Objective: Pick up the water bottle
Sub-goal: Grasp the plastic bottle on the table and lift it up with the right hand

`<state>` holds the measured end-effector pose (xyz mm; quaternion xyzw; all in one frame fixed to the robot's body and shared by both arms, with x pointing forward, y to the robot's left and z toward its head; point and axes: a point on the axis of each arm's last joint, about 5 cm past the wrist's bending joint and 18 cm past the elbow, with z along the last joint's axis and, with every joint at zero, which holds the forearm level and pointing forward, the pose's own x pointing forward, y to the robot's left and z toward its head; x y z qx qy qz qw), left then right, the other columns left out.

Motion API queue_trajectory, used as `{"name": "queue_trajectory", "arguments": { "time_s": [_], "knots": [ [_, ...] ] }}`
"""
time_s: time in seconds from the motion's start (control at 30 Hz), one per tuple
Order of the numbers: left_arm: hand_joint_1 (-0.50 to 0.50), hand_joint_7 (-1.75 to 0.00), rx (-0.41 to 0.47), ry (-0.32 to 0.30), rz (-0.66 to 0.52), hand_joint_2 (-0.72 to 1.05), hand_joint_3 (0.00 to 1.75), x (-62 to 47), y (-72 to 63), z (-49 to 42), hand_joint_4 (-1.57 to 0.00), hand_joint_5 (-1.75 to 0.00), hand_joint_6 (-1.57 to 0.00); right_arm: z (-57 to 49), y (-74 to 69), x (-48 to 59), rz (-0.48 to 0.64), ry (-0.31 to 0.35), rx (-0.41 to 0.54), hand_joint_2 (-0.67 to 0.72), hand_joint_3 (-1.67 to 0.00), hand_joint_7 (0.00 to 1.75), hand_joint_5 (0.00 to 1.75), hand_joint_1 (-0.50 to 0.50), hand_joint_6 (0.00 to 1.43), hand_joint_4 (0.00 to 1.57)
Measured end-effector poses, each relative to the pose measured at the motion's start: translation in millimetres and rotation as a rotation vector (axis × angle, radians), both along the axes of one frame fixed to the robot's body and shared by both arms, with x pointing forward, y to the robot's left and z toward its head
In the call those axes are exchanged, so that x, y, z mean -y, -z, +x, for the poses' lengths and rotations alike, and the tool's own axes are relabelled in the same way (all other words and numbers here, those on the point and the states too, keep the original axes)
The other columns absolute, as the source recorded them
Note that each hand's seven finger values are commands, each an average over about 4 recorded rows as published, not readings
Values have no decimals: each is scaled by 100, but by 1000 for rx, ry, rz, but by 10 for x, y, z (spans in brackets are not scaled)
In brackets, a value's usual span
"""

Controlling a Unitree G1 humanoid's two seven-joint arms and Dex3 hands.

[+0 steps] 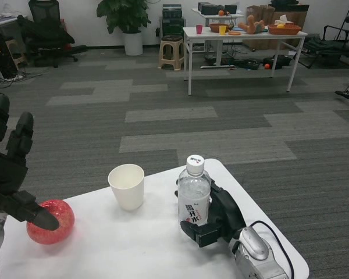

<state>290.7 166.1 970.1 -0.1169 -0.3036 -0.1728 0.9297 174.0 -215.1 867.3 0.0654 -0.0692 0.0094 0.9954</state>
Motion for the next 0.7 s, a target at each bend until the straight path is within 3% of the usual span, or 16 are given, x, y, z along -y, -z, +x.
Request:
{"name": "queue_trajectory", "arguments": {
  "time_s": [0.1,0.37,0.7],
  "knots": [
    [-50,0,0,0,0,-55,9,0,0,0,0,0,0,5,0,-1,21,5,3,-16,-151,147,136,42,79,98],
    [-50,0,0,0,0,-55,9,0,0,0,0,0,0,6,-22,9,77,39,72,-16,-153,152,138,42,71,103],
    [-50,0,0,0,0,-55,9,0,0,0,0,0,0,32,-114,-7,88,42,126,-16,-159,154,145,42,66,101]
  ]
}}
